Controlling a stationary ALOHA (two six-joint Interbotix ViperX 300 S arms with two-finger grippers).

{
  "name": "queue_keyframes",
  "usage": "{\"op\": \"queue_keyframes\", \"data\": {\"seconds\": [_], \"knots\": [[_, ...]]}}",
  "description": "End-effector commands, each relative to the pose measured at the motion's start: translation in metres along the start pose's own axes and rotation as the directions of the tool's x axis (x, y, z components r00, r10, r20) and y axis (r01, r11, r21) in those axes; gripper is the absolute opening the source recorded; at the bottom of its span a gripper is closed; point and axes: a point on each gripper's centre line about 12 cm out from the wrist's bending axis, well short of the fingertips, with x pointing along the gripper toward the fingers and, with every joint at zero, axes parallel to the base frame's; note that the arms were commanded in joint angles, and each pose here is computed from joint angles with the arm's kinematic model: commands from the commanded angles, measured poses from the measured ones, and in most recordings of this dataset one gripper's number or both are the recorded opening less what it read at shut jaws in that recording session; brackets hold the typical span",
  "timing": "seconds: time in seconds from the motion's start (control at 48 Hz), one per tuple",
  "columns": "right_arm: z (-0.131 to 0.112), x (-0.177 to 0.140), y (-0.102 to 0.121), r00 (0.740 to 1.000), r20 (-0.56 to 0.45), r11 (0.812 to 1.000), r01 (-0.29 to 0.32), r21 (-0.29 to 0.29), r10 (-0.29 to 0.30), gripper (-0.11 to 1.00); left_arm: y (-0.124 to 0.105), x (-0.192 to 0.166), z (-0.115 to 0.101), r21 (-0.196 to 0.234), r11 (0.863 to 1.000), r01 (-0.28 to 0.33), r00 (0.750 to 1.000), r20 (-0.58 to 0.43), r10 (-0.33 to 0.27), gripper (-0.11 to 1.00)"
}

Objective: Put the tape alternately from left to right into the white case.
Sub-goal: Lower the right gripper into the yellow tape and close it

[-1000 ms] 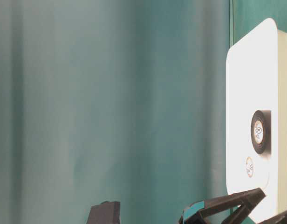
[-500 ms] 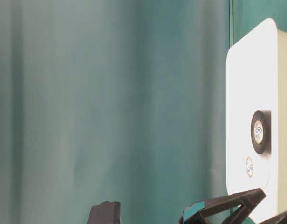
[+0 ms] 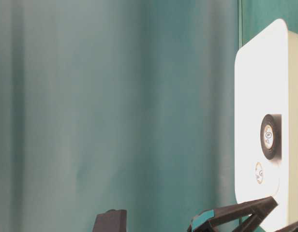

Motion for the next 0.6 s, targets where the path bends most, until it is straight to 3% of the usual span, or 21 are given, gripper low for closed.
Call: {"op": "queue_keyframes", "data": {"seconds": [0.0,0.125,0.584], "knots": [[0.009,-0.004,0.001,0.999,0.035,1.000,-0.006,0.002,0.006,0.27,0.000,-0.002,0.006,-0.001,1.000,0.000,1.000,0.023,0.000,0.98],[0.012,-0.008,0.002,0.999,0.053,1.000,-0.010,0.002,0.010,0.03,0.000,-0.002,0.006,-0.001,1.000,0.000,1.000,0.023,0.000,0.98],[0.017,-0.015,0.002,0.997,0.076,1.000,-0.012,0.006,0.012,0.02,0.000,-0.003,0.006,-0.001,1.000,-0.001,1.000,0.026,0.001,0.98]]}}
